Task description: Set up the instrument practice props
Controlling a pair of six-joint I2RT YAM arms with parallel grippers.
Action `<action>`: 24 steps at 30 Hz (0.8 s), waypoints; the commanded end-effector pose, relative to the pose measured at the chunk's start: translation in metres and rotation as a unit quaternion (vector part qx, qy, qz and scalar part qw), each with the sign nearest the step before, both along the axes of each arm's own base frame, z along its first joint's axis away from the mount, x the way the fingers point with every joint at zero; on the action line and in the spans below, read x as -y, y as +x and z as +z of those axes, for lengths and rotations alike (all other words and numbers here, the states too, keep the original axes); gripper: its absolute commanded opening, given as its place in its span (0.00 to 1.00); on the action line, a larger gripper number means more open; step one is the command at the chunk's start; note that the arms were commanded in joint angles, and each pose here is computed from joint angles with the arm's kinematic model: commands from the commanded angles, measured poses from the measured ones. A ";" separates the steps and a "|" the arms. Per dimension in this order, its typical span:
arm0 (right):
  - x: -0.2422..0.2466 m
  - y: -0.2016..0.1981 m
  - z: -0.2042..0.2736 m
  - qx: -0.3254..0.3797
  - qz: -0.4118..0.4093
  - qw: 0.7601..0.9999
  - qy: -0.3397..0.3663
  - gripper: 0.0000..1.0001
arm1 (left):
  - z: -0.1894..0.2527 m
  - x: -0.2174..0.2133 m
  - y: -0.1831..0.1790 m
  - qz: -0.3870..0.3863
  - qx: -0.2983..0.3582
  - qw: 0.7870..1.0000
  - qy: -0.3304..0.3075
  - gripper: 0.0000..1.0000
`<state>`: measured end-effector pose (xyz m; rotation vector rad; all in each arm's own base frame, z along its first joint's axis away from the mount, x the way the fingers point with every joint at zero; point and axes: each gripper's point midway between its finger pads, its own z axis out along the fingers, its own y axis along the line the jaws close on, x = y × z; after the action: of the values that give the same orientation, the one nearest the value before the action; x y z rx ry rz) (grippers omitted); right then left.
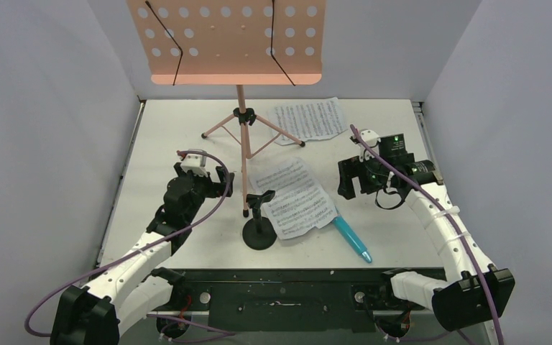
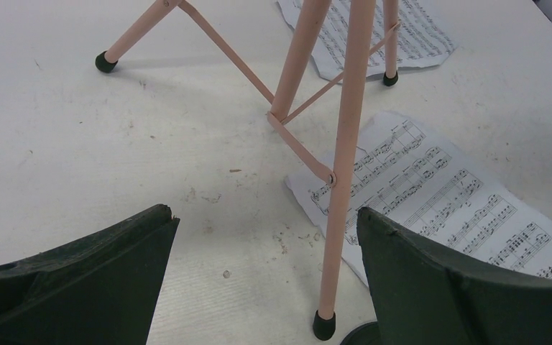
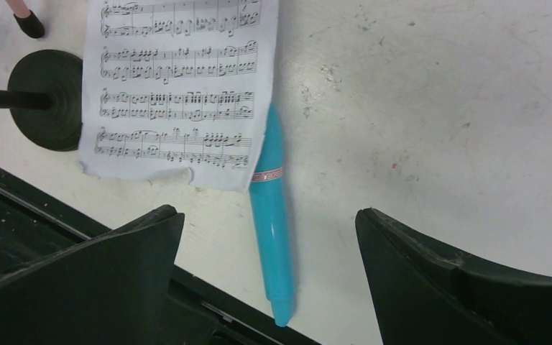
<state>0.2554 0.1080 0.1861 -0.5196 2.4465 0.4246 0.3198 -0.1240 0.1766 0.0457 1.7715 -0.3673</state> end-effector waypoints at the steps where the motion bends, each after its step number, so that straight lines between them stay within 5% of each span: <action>1: 0.010 0.027 0.034 0.092 -0.040 0.995 -0.008 0.99 | 0.038 0.005 0.007 -0.010 0.049 0.999 -0.019 0.97; 13: -0.010 0.075 0.012 0.088 -0.043 0.995 0.022 0.92 | 0.042 -0.001 0.002 0.000 0.053 0.998 -0.017 0.97; 24: -0.047 0.107 -0.043 0.010 0.020 0.997 0.071 0.98 | 0.041 -0.003 0.000 0.004 0.052 0.998 -0.017 0.97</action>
<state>0.3336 0.1362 0.1260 -0.4634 2.4871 0.5062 0.3156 -0.1231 0.1931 0.0439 1.7245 -0.3838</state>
